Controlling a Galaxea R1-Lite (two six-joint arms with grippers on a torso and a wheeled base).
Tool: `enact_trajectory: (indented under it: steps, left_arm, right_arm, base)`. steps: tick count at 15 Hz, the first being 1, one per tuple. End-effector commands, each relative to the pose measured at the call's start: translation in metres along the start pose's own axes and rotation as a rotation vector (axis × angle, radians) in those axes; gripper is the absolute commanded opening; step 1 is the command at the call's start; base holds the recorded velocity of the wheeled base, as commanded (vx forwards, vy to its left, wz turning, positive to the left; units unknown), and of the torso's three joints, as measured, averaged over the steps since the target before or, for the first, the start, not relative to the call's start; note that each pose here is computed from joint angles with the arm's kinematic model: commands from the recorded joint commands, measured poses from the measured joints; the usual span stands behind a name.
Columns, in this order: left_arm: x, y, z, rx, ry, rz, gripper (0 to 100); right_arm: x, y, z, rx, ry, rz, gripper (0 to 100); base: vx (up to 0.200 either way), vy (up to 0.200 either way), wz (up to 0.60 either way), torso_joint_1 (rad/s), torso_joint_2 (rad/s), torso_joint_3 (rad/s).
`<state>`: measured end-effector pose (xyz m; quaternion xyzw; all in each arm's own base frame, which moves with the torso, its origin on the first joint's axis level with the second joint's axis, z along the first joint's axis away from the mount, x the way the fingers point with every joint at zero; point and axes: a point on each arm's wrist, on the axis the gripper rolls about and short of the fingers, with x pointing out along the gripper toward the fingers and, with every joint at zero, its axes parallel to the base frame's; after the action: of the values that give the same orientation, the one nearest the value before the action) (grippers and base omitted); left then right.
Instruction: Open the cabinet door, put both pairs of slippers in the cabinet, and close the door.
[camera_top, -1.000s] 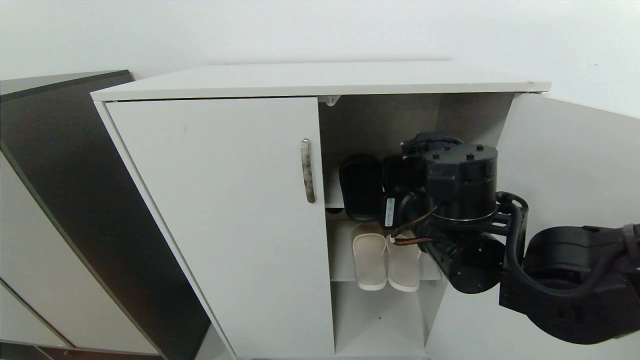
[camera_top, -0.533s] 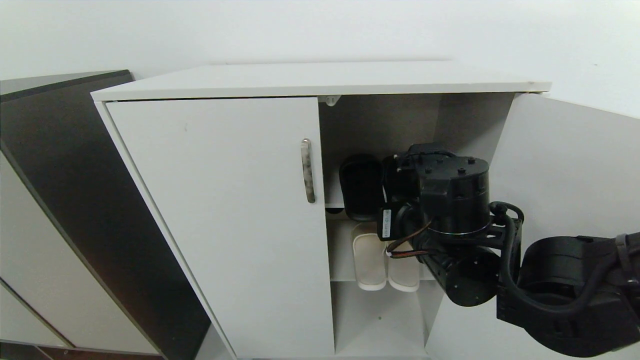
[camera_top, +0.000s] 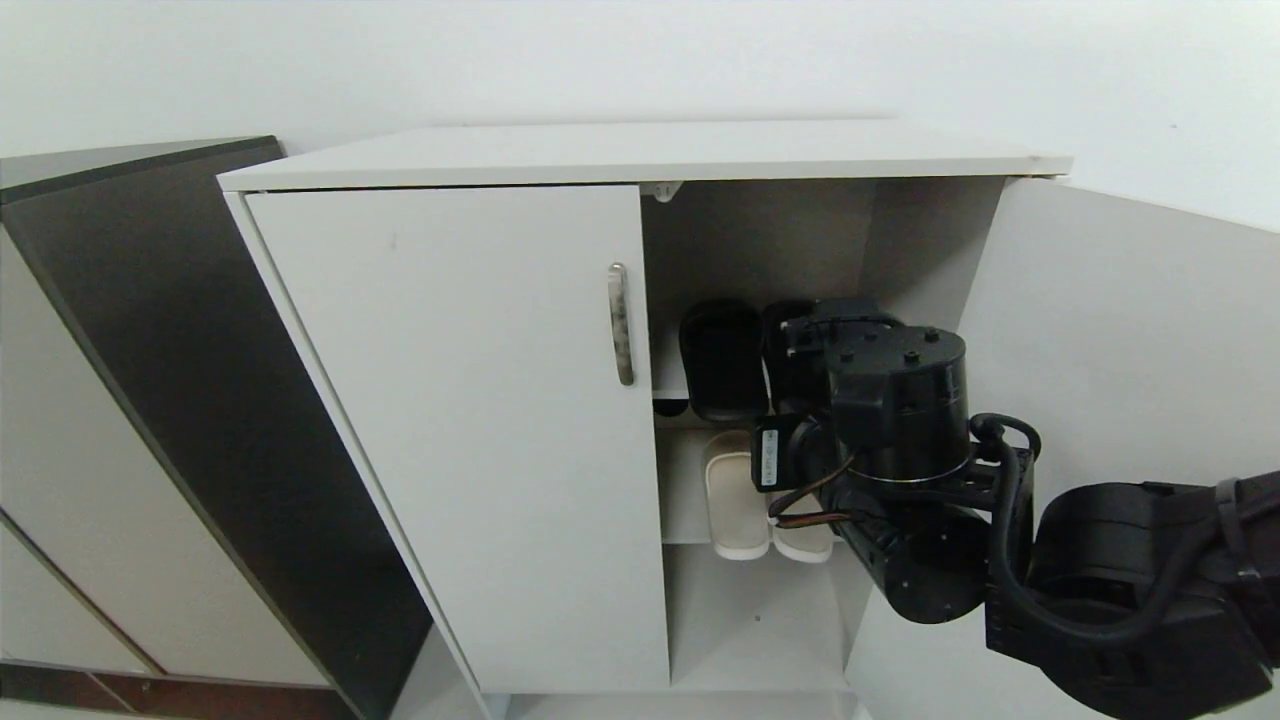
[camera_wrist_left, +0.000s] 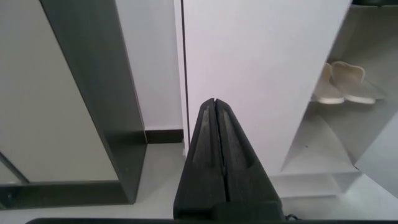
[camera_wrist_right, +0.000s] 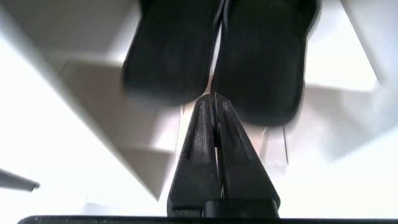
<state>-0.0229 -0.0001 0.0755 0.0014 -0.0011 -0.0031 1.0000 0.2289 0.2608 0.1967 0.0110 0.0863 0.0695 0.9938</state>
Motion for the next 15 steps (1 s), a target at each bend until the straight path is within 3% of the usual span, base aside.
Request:
enact_trajectory:
  steps: [1, 13, 15]
  left_arm:
    - [0.0, 0.0, 0.0, -0.001, 0.001, 0.0, 0]
    - [0.0, 0.0, 0.0, -0.001, 0.001, 0.0, 0]
    - [0.0, 0.0, 0.0, -0.001, 0.001, 0.0, 0]
  right_arm:
    - [0.002, 0.001, -0.004, -0.01, 0.009, -0.001, 0]
    - [0.005, -0.002, -0.012, -0.024, -0.022, 0.003, 0]
    - [0.006, -0.003, -0.016, -0.037, -0.014, -0.002, 0]
  base:
    - [-0.2, 0.0, 0.0, 0.002, 0.0, 0.002]
    - [-0.2, 0.0, 0.0, 0.002, 0.0, 0.002]
    - [0.0, 0.0, 0.0, 0.0, 0.0, 0.0]
